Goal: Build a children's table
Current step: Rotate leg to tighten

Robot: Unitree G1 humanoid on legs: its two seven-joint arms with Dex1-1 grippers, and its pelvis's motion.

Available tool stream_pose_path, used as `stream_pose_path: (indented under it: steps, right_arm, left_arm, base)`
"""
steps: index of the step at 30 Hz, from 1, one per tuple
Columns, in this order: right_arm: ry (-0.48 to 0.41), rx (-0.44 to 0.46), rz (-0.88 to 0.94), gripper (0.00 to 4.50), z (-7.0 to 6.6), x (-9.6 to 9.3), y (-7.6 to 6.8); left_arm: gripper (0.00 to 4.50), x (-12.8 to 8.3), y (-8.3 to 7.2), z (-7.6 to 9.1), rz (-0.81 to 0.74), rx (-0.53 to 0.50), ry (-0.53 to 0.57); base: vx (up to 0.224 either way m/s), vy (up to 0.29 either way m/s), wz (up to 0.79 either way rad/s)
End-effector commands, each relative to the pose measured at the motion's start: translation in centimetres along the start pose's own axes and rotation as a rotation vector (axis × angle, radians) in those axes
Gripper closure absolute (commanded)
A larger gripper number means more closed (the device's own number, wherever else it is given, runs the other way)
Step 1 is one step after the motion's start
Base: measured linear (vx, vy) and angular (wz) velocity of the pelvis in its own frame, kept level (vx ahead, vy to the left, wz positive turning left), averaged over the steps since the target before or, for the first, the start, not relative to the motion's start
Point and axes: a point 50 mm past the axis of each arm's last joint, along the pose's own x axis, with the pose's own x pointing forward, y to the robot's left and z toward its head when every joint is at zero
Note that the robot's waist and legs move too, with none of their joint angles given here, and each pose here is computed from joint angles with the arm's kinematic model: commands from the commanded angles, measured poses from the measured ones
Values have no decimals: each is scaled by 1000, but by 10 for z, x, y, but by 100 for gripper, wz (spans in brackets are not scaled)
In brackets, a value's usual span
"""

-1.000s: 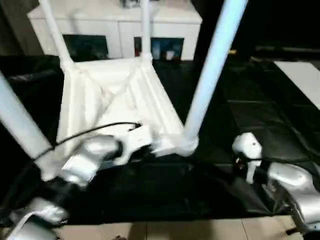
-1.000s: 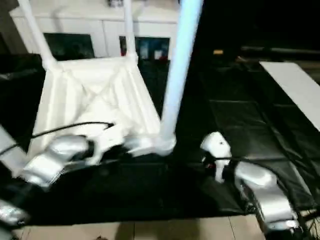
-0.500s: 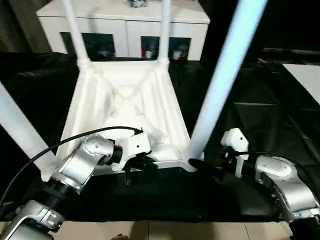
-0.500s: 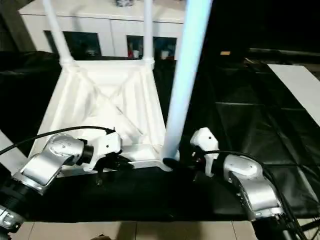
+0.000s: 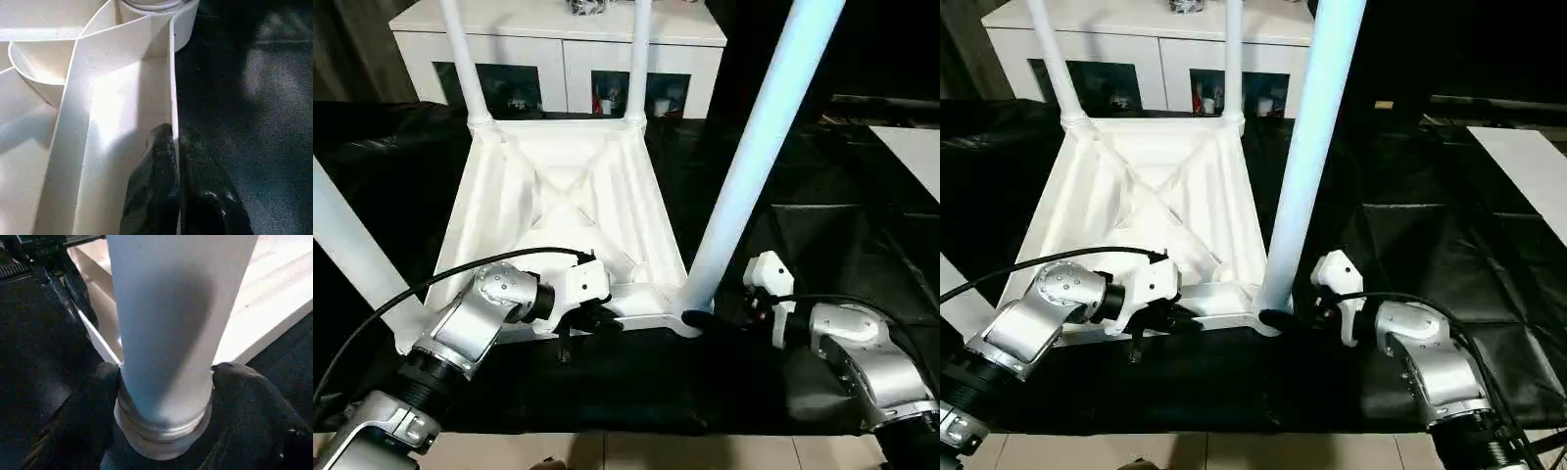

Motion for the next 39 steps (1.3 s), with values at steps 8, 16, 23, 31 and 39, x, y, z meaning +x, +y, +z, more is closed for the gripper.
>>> stream_pose_path:
  steps: [8, 16, 23, 31, 39]
  right_arm:
    - [24, 17, -14, 191, -7, -2, -2]
    - [49, 86, -390, 197, -21, 24, -16]
    - [-30, 292, -729, 197, -10, 71, -18]
    - [-120, 283, -601, 197, 18, 115, 2]
    - [-229, 281, -635, 120, 25, 102, -5]
  left_arm:
    - [450, 9, -10, -4, -88, -9, 26]
    - [450, 31, 10, 4, 166, -145, -15]
    - [450, 68, 24, 28, 428, -230, -24]
    - [450, 88, 31, 53, 550, -171, -38]
    - [450, 80, 32, 43, 506, -124, -21]
  base:
    - [0, 0, 0]
    - [-6, 1, 0]
    - [-24, 6, -2]
    - [0, 0, 0]
    - [-5, -1, -4]
